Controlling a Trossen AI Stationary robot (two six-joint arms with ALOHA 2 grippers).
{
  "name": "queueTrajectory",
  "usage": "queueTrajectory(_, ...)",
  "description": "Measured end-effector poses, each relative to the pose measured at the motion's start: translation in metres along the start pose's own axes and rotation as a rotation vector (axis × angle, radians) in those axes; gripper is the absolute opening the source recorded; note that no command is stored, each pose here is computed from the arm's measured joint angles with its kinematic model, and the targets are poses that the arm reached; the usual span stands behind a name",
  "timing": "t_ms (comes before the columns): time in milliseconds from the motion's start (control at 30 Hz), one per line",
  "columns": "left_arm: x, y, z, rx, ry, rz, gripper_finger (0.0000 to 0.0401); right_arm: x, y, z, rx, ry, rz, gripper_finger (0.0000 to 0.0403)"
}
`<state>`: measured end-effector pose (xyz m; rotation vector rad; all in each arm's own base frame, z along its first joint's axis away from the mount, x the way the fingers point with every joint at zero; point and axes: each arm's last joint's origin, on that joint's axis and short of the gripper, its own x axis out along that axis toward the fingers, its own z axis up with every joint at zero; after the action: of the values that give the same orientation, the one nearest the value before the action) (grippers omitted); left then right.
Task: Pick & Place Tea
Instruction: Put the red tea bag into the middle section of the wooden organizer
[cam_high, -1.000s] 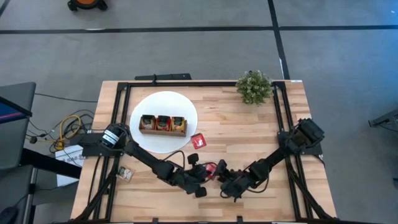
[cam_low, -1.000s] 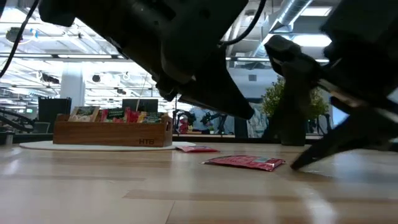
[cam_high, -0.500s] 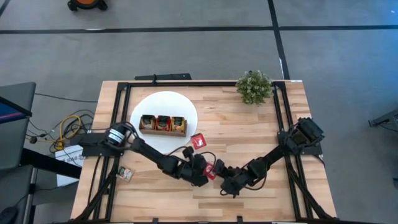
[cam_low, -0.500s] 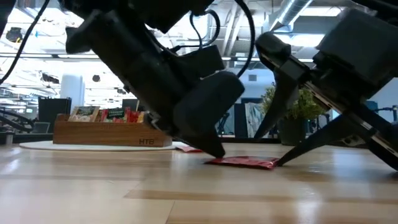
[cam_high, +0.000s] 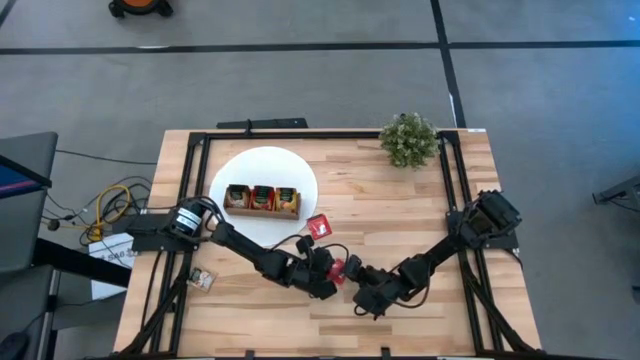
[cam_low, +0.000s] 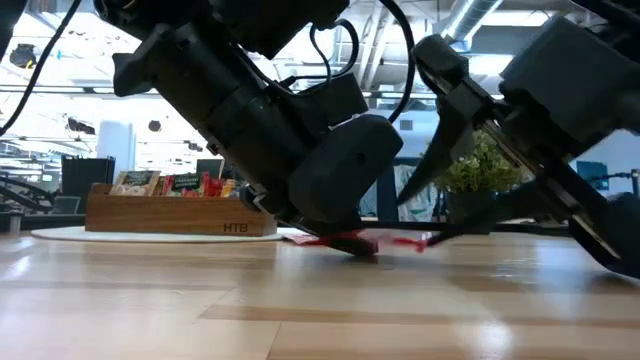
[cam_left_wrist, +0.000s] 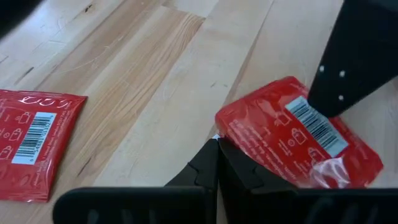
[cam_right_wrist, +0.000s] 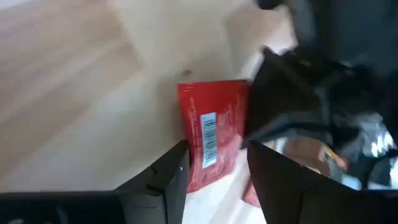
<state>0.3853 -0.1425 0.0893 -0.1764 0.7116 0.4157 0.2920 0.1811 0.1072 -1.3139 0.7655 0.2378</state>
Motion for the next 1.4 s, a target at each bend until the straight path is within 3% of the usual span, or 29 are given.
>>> queueTrajectory(267,0.0,0.0,-0.001,0.002,0.006,-0.003,0.0,-0.014,0.007,0.014,0.069,-0.026,-0.08,0.0119)
queueTrajectory(433,0.0,0.0,-0.001,0.004,0.009,-0.004,0.0,-0.014,0.007,0.015,0.183,-0.033,-0.077,0.0103)
queueTrajectory(567,0.0,0.0,-0.001,0.004,0.009,-0.005,0.0,-0.009,0.004,0.011,0.27,-0.046,-0.039,0.0089)
queueTrajectory(867,0.0,0.0,-0.001,0.005,0.011,-0.007,0.0,0.003,-0.002,0.003,0.29,-0.118,0.116,0.0072)
queueTrajectory(1033,0.0,0.0,-0.001,0.0,0.006,-0.012,0.0,0.007,-0.005,-0.003,0.325,-0.07,0.086,0.0054)
queueTrajectory(1167,-0.007,-0.002,0.004,0.017,-0.002,-0.028,0.0,0.007,-0.005,-0.003,0.376,-0.058,0.078,0.0009)
queueTrajectory(1400,-0.04,-0.006,0.015,0.104,-0.053,0.02,0.0005,0.004,-0.004,-0.001,0.505,-0.027,0.025,0.0002)
